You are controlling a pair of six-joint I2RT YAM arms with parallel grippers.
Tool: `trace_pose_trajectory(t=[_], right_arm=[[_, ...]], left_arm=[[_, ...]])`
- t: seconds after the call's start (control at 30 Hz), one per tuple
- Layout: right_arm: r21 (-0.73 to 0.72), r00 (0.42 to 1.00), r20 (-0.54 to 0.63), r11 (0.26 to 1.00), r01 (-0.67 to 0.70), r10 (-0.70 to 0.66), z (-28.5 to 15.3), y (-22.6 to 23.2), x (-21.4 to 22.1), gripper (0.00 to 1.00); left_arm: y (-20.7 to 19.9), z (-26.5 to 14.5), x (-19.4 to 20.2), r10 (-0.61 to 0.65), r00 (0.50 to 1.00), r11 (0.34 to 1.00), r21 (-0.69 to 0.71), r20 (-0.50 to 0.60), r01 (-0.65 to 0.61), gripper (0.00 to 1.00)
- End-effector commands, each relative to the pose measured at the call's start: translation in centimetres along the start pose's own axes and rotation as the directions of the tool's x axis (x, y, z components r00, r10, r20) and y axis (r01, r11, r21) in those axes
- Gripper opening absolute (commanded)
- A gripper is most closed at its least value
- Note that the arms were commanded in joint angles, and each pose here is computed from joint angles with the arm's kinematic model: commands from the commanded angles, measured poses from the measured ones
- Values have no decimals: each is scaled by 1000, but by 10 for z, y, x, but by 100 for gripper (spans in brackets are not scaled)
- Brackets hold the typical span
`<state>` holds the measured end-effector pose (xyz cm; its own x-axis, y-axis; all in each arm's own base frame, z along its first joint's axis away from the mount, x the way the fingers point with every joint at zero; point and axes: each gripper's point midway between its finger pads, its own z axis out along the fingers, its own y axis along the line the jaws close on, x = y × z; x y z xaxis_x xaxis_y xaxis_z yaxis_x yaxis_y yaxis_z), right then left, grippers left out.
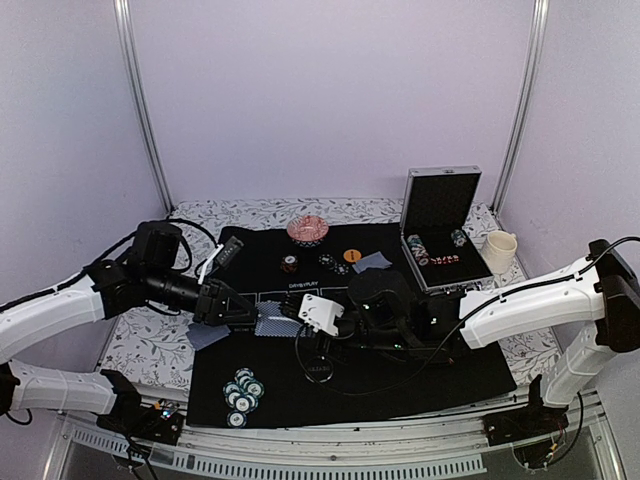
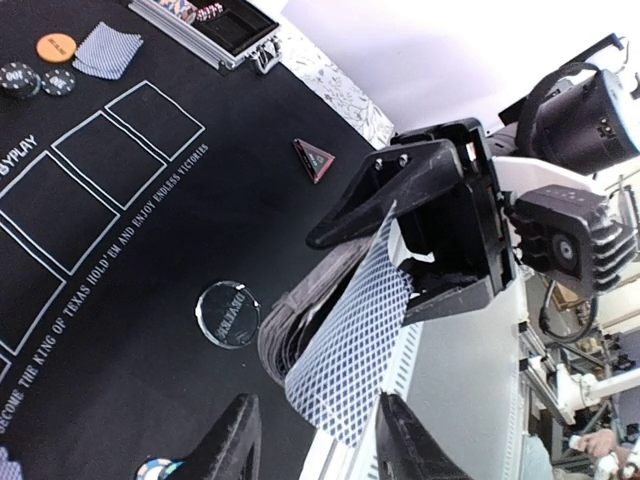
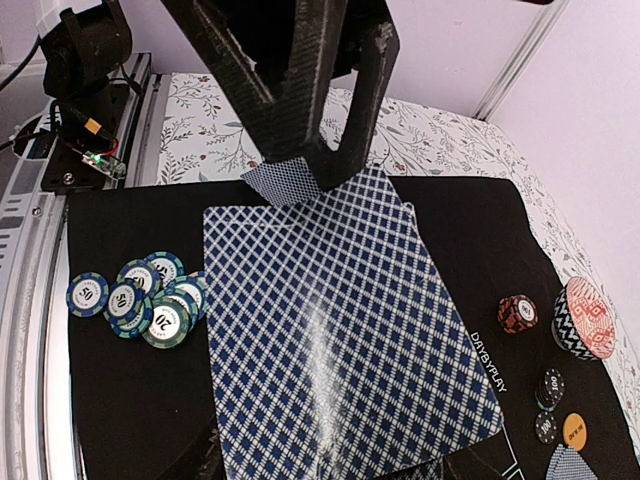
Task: Distribute texas hold em gaming equipment
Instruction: Pick up the poker card from the face-down deck piles, then flop the poker card into the community card area.
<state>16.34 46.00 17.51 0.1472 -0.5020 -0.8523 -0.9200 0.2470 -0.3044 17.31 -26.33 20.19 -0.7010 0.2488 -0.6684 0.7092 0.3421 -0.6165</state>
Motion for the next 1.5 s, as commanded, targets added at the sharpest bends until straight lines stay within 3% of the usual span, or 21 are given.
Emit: trace_pose_trajectory(t=[0.0, 0.07, 0.17, 0.57, 0.7, 0.87, 1.17, 1.23, 1.33, 1.47], right_arm=[[20, 998, 55, 1000, -10, 9, -11, -6, -18, 49], [20, 998, 55, 1000, -9, 8, -10, -6, -18, 49], [18, 998, 55, 1000, -8, 7, -10, -5, -18, 49], [11, 998, 62, 1000, 14, -14, -11, -5, -23, 49], [9, 998, 52, 1000, 23, -23, -8, -4, -20, 49], [25, 998, 54, 1000, 19, -20, -13, -7, -16, 49], [60, 999, 34, 998, -24, 22, -16, -17, -2, 49], [62, 999, 30, 998, -30, 28, -18, -17, 0, 49], [70, 999, 27, 997, -45, 43, -22, -18, 3, 49], [70, 998, 35, 996, -50, 48, -30, -18, 5, 49]], left_arm=[[-4, 3, 2, -1, 1000, 998, 55, -4, 1, 40], [-3, 3, 1, 2, 1000, 998, 57, -1, -2, 37], [-5, 4, -2, 9, 1000, 998, 68, 15, -9, 22], [-1, 8, -7, 24, 1000, 998, 56, 4, -25, 24], [-3, 10, -8, 16, 1000, 997, 75, -11, -15, 0], [-15, -1, -4, 7, 1000, 996, 87, -27, -5, 0], [-51, -24, -38, 99, 991, 986, 128, 93, -111, 0], [-47, -28, -52, 112, 986, 990, 67, 123, -121, 0], [-16, -39, -76, 140, 980, 979, -170, 142, -115, 0], [44, -60, -92, 127, 983, 862, -506, 135, -42, 0]])
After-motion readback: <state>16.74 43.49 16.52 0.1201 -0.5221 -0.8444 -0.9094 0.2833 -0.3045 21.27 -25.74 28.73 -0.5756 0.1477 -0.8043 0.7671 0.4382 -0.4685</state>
